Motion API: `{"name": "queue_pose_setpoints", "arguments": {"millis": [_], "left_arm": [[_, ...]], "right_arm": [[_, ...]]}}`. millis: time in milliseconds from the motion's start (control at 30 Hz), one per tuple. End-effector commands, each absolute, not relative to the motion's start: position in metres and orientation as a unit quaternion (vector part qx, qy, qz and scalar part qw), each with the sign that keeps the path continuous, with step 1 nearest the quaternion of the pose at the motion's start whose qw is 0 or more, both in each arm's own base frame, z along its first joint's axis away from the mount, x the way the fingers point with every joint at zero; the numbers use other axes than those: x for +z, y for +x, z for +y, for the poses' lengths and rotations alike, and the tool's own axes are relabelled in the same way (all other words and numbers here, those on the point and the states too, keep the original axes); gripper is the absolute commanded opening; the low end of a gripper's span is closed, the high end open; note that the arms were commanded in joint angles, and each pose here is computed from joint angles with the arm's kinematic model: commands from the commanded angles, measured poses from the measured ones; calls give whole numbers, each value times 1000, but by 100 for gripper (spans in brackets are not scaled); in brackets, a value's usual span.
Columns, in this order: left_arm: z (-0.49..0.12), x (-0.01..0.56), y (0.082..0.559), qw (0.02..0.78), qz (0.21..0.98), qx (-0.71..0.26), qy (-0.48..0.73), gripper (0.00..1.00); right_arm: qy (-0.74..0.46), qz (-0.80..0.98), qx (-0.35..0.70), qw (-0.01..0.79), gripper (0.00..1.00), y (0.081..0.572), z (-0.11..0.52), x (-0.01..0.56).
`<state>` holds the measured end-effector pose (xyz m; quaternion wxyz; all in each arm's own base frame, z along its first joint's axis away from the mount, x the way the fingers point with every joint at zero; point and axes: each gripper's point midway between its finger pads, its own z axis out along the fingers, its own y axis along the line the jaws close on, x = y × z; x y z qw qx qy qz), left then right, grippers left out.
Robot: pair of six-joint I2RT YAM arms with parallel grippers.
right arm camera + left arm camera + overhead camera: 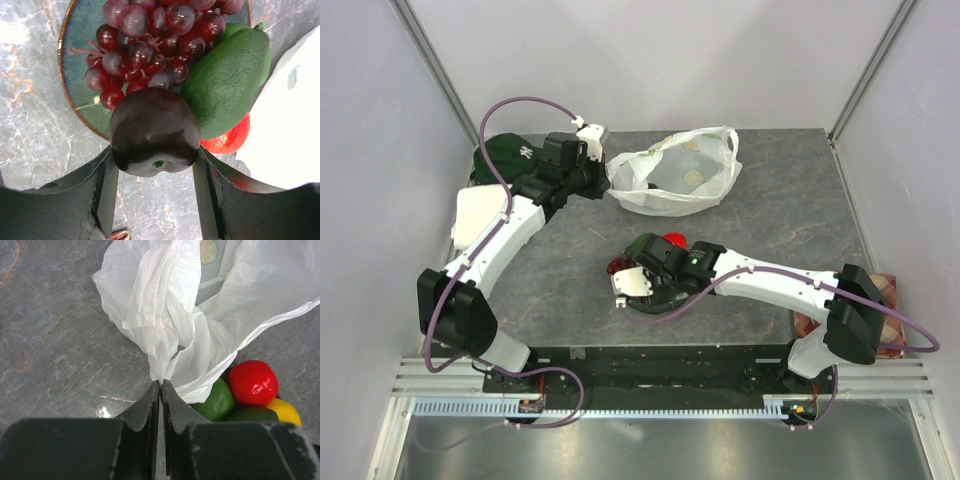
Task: Take the fake fruits out of the plastic bag
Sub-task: Place the fake fruit on the plate.
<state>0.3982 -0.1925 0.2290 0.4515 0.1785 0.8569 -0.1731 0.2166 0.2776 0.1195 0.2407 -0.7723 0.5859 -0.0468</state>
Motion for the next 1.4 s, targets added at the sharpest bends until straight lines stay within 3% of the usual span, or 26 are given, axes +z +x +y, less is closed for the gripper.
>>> {"name": "queue_pose_setpoints", "arguments": {"millis": [0,600,1233,1367], "left_arm": [[-194,254,398,482,838,-187,177,13],[-191,257,396,488,835,-179,180,13],[-190,256,399,487,836,-180,178,13],[-193,254,400,482,838,-186,178,13]], "right_arm": [[-776,574,-17,262,19,208,282,146],[-812,549,26,196,17,161,265,120],[-813,549,-54,186,15,194,279,74],[-813,548,-59,185,23,195,279,70]]}}
